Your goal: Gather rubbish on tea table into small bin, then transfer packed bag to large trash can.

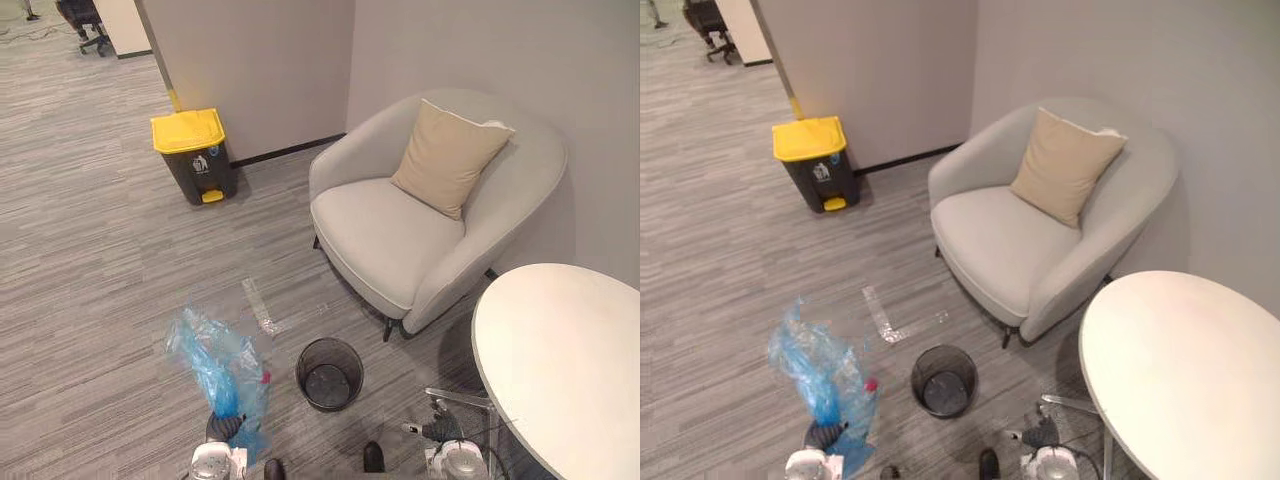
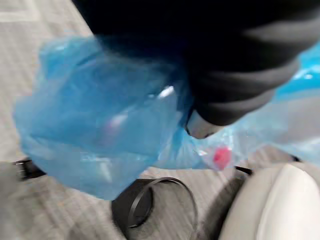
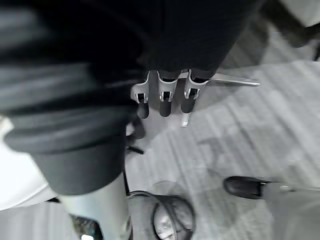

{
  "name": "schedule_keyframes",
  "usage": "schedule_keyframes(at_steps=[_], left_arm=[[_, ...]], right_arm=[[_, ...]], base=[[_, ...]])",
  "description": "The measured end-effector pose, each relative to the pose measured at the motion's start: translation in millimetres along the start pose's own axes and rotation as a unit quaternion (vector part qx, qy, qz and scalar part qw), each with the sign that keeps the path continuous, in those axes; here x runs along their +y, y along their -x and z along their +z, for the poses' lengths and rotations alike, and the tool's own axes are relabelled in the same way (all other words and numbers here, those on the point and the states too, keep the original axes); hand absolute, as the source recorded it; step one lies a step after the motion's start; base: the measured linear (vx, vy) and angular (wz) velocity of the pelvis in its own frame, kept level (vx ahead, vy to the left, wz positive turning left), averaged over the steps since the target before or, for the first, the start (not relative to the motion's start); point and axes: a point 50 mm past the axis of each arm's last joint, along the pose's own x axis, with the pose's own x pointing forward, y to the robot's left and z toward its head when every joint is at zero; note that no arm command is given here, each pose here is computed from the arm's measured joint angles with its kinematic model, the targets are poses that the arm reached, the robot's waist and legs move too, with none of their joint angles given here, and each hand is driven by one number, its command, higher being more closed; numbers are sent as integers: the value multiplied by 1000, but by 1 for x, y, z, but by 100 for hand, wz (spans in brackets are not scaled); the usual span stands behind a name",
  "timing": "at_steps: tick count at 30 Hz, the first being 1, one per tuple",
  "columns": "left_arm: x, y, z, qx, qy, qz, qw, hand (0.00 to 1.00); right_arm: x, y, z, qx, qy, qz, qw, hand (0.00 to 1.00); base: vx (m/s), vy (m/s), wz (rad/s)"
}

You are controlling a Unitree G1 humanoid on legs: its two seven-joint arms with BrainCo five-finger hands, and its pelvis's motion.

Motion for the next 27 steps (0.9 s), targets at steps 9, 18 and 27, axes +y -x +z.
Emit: schedule_keyframes(at_steps=[9, 18, 27], left_arm=[[-7, -3, 17, -21, 47, 3, 999, 100], [-43, 5, 33, -49, 76, -43, 995, 100], [-56, 4, 46, -70, 51, -72, 994, 100]], right_arm=[[18, 4, 0, 7, -29, 1, 1000, 0], [11, -4, 31, -46, -18, -19, 999, 0], [8, -3, 19, -20, -29, -34, 999, 0]], base=[[-14, -28, 41], [-261, -176, 50], [-137, 12, 75]])
